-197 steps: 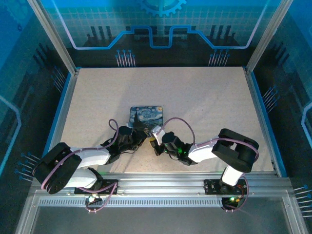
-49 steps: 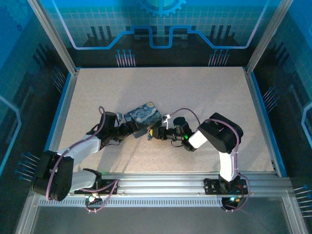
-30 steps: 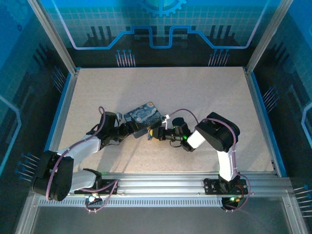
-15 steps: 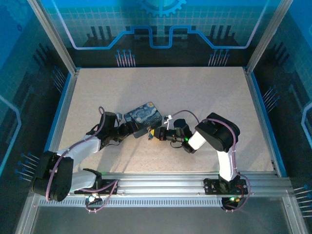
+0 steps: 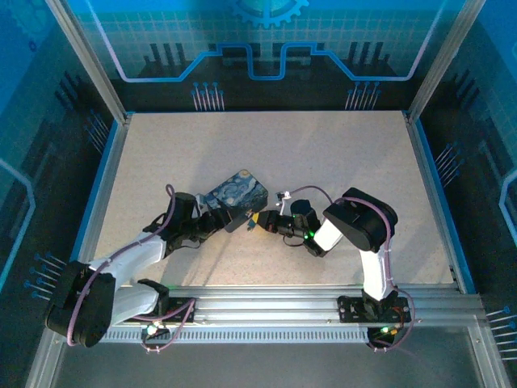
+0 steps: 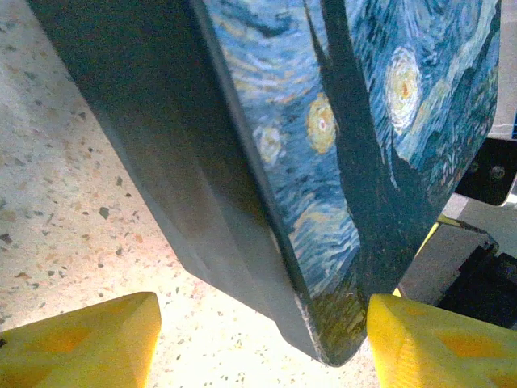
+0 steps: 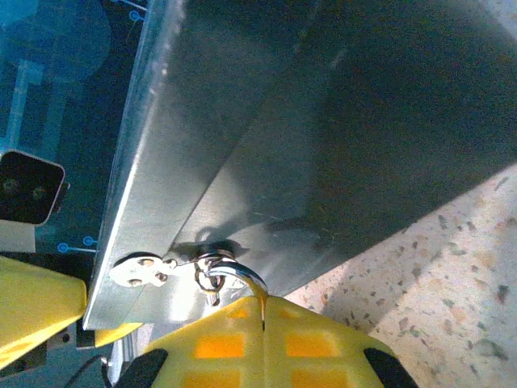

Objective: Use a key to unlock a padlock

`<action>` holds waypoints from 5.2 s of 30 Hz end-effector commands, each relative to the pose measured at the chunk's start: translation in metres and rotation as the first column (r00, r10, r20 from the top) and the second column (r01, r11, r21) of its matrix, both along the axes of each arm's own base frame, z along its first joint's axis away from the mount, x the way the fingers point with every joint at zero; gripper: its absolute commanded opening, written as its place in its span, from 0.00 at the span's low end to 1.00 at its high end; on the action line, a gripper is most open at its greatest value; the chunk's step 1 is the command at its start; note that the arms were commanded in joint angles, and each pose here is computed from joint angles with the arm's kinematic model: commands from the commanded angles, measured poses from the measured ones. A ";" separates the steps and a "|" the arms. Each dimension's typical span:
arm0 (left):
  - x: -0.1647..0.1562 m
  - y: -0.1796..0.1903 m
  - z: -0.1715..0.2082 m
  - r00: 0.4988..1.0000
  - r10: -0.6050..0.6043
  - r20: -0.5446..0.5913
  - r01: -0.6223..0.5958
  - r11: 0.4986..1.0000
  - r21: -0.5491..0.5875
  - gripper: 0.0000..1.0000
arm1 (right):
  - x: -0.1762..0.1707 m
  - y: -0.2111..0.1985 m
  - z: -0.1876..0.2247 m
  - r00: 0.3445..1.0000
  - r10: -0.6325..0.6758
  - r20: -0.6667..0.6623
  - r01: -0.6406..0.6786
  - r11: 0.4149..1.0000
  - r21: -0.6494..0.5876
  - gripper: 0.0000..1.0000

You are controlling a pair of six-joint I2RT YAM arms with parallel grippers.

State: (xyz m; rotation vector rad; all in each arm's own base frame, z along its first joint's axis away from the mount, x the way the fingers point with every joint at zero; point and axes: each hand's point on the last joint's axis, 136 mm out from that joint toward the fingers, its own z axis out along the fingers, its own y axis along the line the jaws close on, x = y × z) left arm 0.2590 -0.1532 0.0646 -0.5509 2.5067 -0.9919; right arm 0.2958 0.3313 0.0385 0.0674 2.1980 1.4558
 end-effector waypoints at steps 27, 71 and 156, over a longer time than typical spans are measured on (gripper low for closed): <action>-0.004 0.003 0.014 1.000 -0.005 0.020 0.004 0.999 0.052 0.75 | 0.008 -0.037 0.009 0.990 -0.142 0.022 0.142 0.989 -0.029 0.04; 0.000 0.053 0.060 0.960 0.076 0.269 -0.145 0.959 0.245 0.99 | -0.093 -0.166 0.078 0.989 0.140 0.056 -0.064 0.730 -0.680 0.05; 0.047 0.143 0.136 0.794 0.156 0.588 -0.489 0.739 0.463 0.99 | -0.010 -0.233 0.148 0.877 -0.142 0.459 0.406 0.731 -0.549 0.81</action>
